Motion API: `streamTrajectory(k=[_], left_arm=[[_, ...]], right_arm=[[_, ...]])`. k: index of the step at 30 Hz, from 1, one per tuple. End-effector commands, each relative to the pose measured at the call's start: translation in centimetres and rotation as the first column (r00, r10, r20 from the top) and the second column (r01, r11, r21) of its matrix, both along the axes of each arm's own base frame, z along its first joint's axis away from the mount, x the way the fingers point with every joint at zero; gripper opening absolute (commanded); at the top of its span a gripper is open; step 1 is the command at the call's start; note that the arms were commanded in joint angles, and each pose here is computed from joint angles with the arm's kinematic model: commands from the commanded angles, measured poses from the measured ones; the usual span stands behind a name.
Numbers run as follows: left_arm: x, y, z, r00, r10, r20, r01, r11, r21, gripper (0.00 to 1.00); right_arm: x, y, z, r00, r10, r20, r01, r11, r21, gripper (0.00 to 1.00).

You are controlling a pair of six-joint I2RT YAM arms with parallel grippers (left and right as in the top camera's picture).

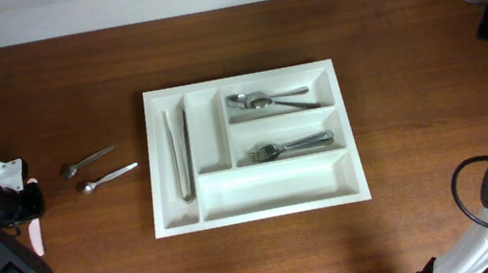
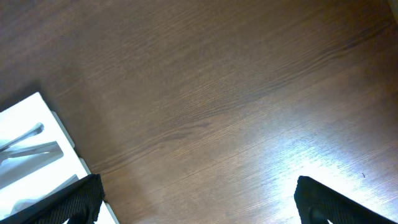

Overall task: Pack container
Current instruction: 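Grasp the pink plastic utensil with the left gripper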

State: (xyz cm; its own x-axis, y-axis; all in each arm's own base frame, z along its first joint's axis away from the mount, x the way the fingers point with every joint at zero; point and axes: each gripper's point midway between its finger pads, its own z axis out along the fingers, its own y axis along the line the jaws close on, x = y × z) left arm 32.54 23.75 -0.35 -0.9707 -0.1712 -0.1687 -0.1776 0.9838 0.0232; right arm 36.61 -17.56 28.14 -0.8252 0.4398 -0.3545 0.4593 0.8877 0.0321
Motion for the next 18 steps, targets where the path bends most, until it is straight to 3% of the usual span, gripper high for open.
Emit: streamTrajectory(k=[1,4,7,14,18], left_arm=[[-1.6,-1.0,-3.1,0.997,-0.002,-0.081,-0.002,0.999,-0.052,0.22],[-1.6,-1.0,-3.1,0.997,-0.002,-0.083,-0.002,0.999,-0.053,0.08],[-1.8,-1.1,-3.2,0.996,-0.002,-0.088,-0.003,0.998,-0.057,0.02],[-2.2,-1.6,-3.0,0.993,0.012,-0.115,-0.021,0.997,-0.075,0.02],[-0.8,-2.5,-1.2,0.991,0.035,-0.130,-0.046,0.995,-0.086,0.02]], right_arm=[[-0.1,-0.2,0.0,1.000,-0.015,-0.002,0.015,1.000,-0.004,0.99],[-0.2,-0.2,0.0,1.000,-0.015,-0.004,0.015,1.000,-0.003,0.99],[-0.2,-0.2,0.0,1.000,-0.015,-0.004,0.015,1.000,-0.003,0.99],[-0.2,-0.2,0.0,1.000,-0.015,-0.004,0.015,1.000,-0.003,0.99],[-0.1,-0.2,0.0,1.000,-0.015,-0.003,0.015,1.000,-0.004,0.99]])
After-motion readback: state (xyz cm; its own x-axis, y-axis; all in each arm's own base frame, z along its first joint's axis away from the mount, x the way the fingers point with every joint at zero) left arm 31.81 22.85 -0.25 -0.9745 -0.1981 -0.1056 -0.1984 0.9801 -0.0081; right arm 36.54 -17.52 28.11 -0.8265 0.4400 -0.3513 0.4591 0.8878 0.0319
